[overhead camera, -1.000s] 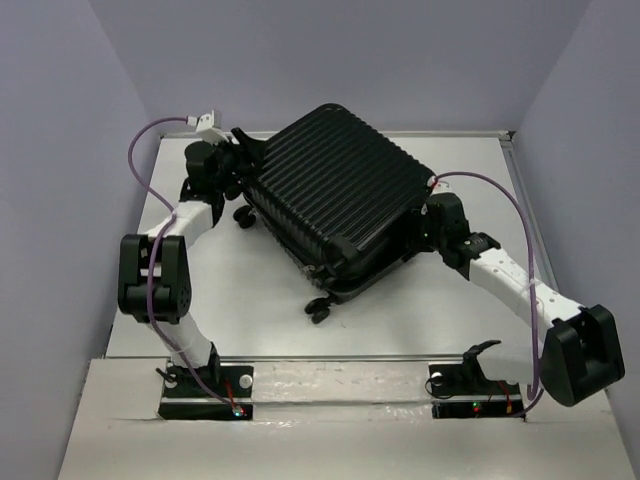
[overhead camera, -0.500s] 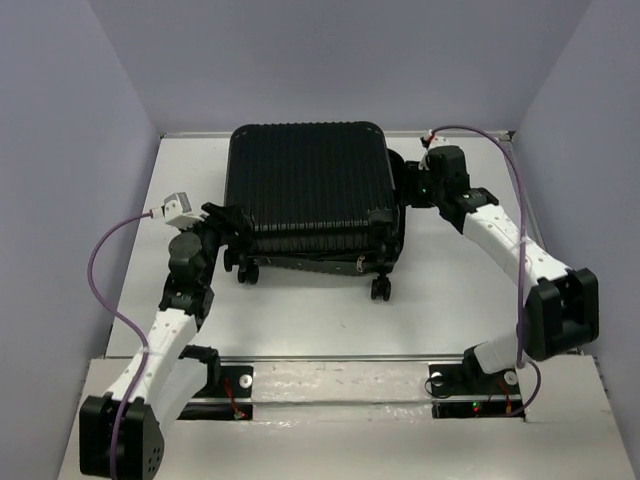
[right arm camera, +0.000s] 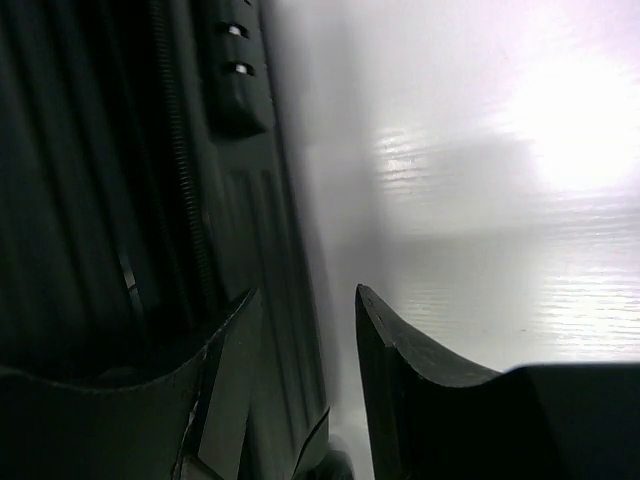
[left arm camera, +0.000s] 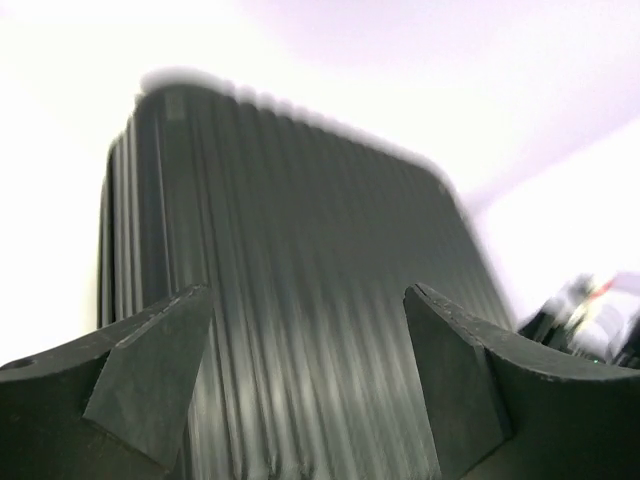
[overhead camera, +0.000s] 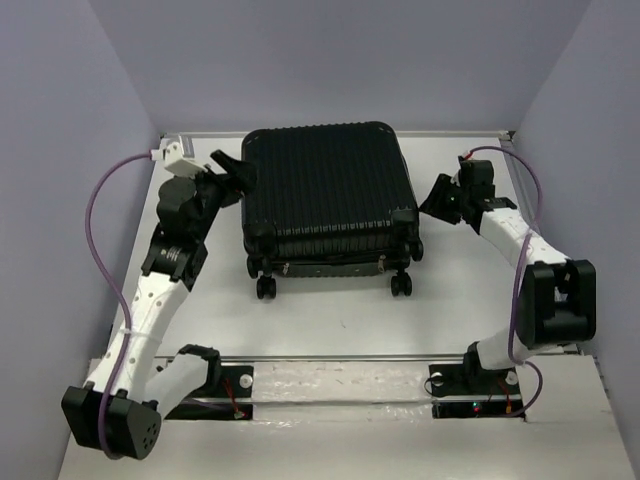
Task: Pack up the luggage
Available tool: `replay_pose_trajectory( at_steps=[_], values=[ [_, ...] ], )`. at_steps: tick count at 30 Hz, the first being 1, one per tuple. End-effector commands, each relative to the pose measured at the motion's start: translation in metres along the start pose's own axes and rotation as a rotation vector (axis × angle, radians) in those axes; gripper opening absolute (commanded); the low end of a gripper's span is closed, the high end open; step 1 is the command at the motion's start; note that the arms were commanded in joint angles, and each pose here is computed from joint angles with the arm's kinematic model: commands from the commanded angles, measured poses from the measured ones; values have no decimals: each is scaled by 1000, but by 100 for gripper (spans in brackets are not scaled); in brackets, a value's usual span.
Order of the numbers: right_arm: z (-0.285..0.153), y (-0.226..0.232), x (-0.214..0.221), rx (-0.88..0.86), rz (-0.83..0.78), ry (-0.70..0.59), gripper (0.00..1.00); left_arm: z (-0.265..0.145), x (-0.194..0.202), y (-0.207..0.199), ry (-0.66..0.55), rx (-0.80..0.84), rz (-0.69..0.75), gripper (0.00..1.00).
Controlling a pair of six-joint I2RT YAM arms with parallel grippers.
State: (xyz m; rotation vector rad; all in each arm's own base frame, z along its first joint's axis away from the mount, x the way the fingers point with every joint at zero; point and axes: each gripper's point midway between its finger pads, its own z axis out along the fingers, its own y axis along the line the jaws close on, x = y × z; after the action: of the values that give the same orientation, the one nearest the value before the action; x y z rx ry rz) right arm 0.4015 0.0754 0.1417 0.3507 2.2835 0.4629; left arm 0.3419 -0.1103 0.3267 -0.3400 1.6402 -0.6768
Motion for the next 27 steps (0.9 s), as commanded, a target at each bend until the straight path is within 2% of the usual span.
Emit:
replay_pose_trajectory(
  at_steps=[1, 3, 4, 7, 10, 12, 13, 17, 21, 22, 23, 24, 25, 26, 27],
  values=[
    [17, 20, -26, -88, 70, -20, 48, 26, -28, 45, -34, -138, -36, 89],
    [27, 22, -28, -96, 83, -5, 47, 33, -22, 82, -22, -203, -95, 85],
    [30, 28, -31, -122, 84, 3, 47, 39, -7, 110, -6, -245, -153, 83],
    [46, 30, -26, -153, 83, 41, 47, 46, 24, 135, 32, -252, -234, 73],
    [61, 41, -18, -186, 63, 85, 47, 45, 62, 153, 96, -269, -301, 51],
    [69, 50, -13, -198, 48, 100, 47, 40, 82, 162, 126, -287, -322, 41],
    [76, 61, -10, -213, 35, 115, 47, 39, 92, 163, 141, -285, -323, 36],
    [95, 87, 5, -260, 6, 166, 47, 39, 120, 147, 216, -257, -286, 27],
    [105, 144, -6, -403, -69, 182, 46, 30, 149, 132, 278, -234, -253, 22],
    [118, 146, 5, -406, -80, 226, 46, 23, 161, 133, 299, -242, -249, 22],
    [110, 162, -6, -442, -101, 209, 46, 22, 160, 125, 294, -223, -243, 22],
    [122, 166, 1, -447, -108, 241, 48, 14, 171, 128, 312, -236, -238, 20],
    [113, 198, -20, -533, -145, 209, 49, 8, 173, 115, 314, -204, -227, 20],
    [112, 205, -23, -561, -145, 222, 50, 1, 177, 114, 321, -206, -225, 20],
    [119, 210, -20, -595, -134, 254, 55, -9, 182, 104, 322, -178, -222, 19]
  ],
)
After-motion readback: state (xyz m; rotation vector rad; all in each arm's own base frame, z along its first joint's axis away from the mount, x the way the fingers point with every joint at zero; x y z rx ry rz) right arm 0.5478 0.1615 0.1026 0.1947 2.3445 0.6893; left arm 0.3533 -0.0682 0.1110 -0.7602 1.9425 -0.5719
